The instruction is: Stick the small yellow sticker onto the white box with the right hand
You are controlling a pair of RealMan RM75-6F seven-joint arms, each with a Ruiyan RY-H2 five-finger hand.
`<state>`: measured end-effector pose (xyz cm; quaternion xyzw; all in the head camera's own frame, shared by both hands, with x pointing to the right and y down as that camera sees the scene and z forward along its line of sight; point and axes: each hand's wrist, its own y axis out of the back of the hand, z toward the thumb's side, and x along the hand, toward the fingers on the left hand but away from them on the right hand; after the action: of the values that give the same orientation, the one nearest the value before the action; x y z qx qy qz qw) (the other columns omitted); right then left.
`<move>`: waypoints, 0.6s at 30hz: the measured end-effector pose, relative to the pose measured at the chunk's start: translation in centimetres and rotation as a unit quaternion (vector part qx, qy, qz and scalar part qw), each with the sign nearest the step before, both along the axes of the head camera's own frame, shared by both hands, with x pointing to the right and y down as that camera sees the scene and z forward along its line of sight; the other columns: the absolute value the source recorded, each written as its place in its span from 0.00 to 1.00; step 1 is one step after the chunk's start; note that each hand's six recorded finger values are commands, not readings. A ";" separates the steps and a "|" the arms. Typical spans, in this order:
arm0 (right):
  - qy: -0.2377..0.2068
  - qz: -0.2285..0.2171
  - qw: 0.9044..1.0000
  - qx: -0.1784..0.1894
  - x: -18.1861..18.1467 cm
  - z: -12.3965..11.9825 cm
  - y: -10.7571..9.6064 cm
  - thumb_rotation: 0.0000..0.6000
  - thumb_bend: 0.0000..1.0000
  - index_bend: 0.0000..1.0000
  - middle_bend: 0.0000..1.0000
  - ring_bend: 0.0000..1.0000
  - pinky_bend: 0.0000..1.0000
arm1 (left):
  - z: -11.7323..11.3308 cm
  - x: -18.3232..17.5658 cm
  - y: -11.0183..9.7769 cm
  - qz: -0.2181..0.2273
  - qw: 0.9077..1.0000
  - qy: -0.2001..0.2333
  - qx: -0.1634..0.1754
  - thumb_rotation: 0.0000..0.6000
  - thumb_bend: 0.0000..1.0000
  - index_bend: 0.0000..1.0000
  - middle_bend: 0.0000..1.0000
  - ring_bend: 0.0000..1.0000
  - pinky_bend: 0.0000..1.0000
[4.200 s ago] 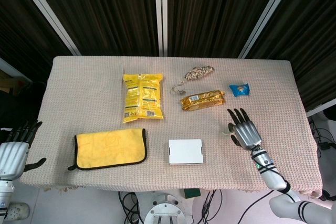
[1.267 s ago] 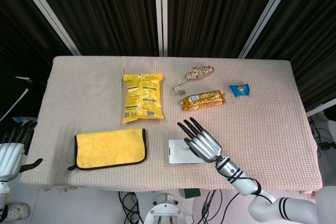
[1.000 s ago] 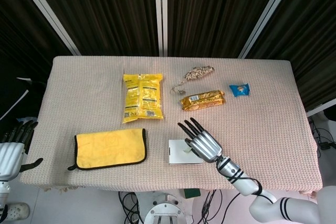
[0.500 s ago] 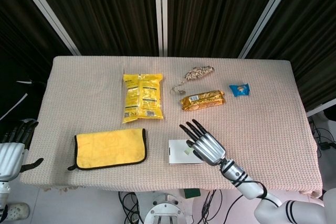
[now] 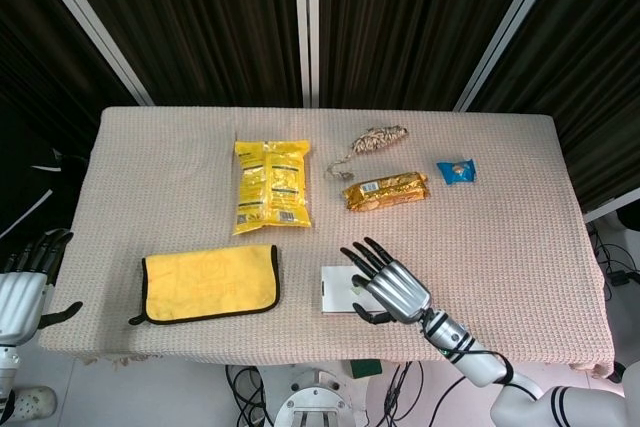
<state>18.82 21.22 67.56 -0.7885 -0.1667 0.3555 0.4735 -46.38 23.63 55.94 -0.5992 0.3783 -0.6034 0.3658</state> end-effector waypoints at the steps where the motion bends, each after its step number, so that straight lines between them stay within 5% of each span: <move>1: -0.001 -0.001 1.000 0.000 0.0 0.0 0.0 0.35 0.53 0.43 0.00 0.00 0.00 | 0.0 0.0 0.0 0.000 1.000 0.000 0.000 1.00 0.00 0.09 0.07 0.03 0.13; 18: 0.008 -0.012 1.000 -0.018 -0.5 1.2 0.9 0.35 0.57 0.43 0.00 0.00 0.00 | 0.0 -0.3 0.1 -0.004 1.000 0.000 0.001 1.00 0.00 0.09 0.07 0.03 0.13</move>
<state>18.30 22.11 68.75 -0.7960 -0.1467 0.3594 0.4645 -46.69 23.75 55.90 -0.5977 0.3809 -0.6044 0.3637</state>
